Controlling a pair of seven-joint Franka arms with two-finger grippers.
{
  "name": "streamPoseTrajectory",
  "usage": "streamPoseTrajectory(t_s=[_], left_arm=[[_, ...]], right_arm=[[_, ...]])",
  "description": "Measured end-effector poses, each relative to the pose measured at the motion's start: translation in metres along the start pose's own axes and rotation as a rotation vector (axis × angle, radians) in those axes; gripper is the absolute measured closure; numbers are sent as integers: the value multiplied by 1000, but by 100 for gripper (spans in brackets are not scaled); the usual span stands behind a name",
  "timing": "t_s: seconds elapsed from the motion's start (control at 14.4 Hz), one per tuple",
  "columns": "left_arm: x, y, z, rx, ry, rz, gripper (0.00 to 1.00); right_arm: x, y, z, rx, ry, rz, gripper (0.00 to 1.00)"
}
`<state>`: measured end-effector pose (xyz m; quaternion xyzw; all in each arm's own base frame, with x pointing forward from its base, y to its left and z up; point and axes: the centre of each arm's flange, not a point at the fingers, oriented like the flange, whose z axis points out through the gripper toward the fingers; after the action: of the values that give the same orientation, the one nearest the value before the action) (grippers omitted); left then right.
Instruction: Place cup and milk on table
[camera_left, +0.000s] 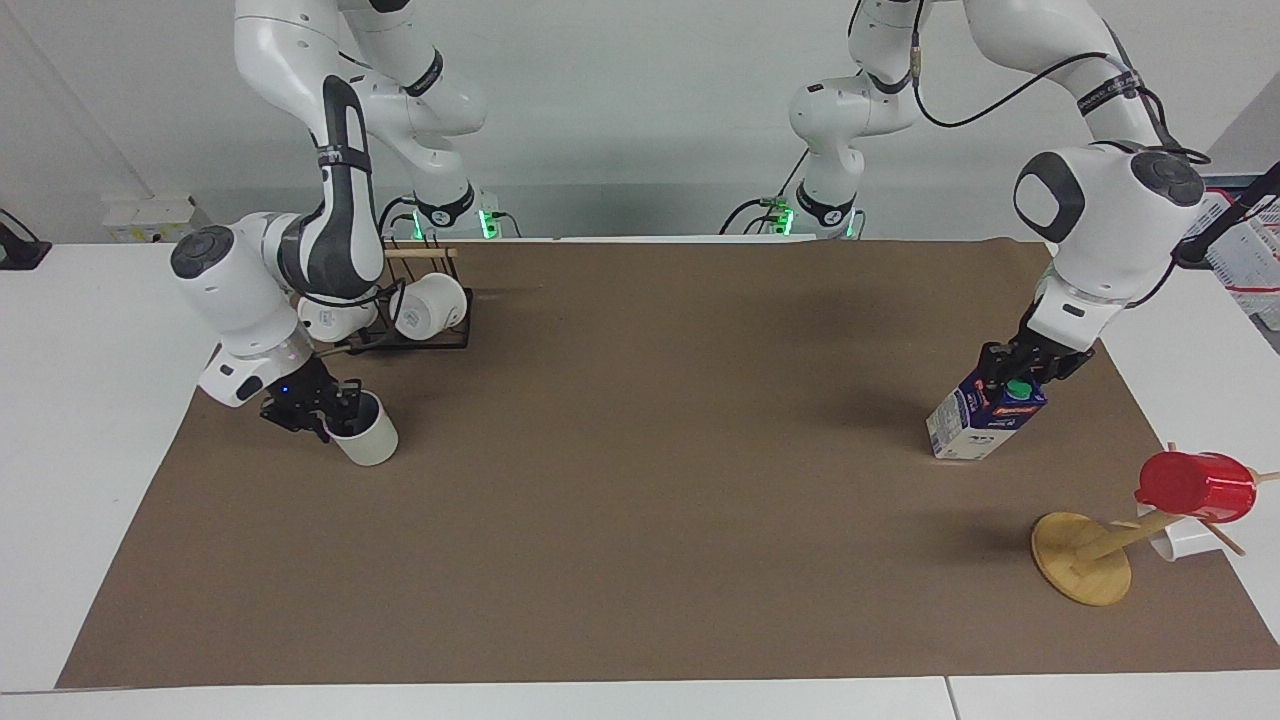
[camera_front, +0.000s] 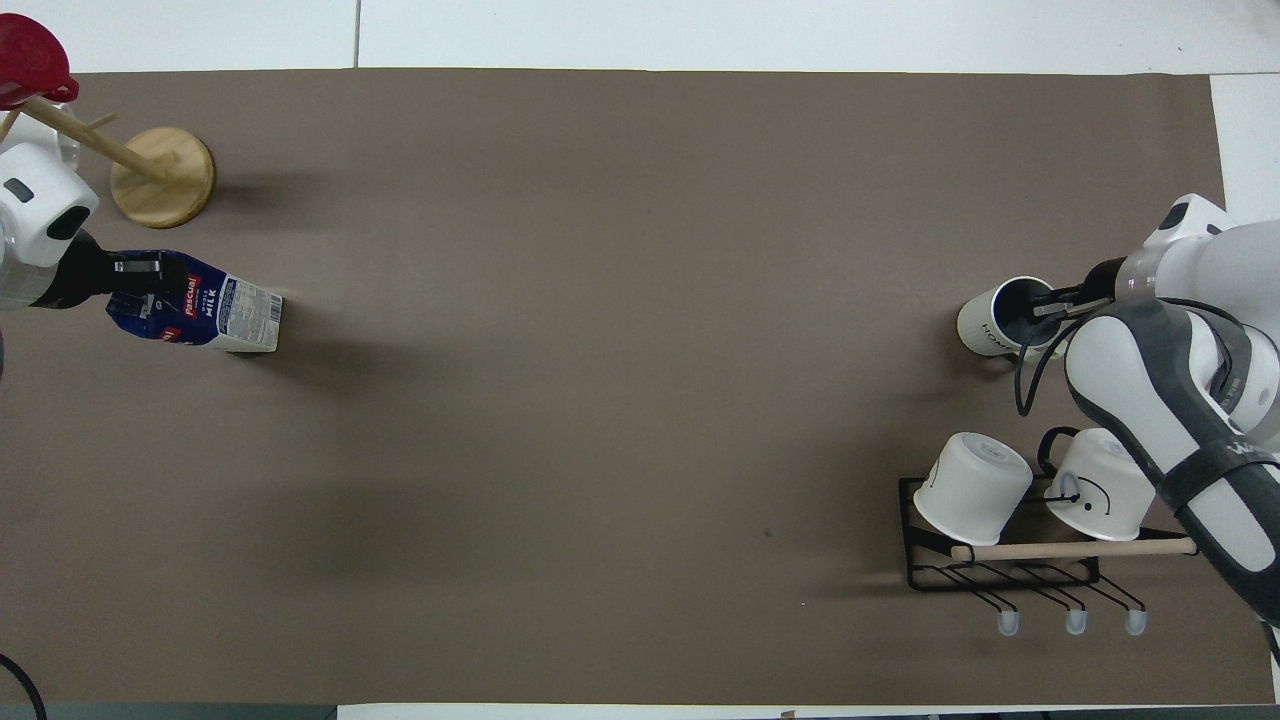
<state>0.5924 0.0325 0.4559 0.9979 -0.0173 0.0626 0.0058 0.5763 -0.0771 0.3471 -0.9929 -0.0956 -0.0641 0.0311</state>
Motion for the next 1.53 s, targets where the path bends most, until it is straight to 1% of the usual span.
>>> streamPoseTrajectory(t_s=[0.07, 0.14, 0.35, 0.49, 0.63, 0.76, 0.9, 1.04, 1.18, 1.32, 1.53], left_arm=[[0, 0, 0, 0, 1, 0, 58], [0, 0, -1, 0, 1, 0, 58], [0, 0, -5, 1, 9, 0, 58], [1, 0, -15, 3, 25, 1, 58], [0, 1, -31, 4, 40, 1, 58], [1, 1, -52, 4, 42, 2, 58], [4, 2, -71, 3, 35, 3, 58], [5, 2, -82, 3, 30, 4, 58], [5, 2, -84, 2, 24, 4, 58], [5, 2, -84, 2, 21, 5, 58], [6, 4, -85, 1, 23, -10, 58]], right_arm=[[4, 0, -7, 8, -9, 2, 92], [11, -1, -18, 20, -21, 13, 96], [31, -14, -62, 45, -44, 72, 96], [46, -50, -87, 43, -49, 105, 96], [60, -102, -95, 6, -48, 135, 96], [66, -159, -91, -14, -43, 175, 96], [70, -217, -83, -44, -18, 212, 96], [71, -263, -71, -74, 11, 231, 96], [74, -291, -54, -74, 37, 246, 96], [77, -308, -34, -75, 57, 248, 96], [76, -330, -13, -73, 66, 241, 96]])
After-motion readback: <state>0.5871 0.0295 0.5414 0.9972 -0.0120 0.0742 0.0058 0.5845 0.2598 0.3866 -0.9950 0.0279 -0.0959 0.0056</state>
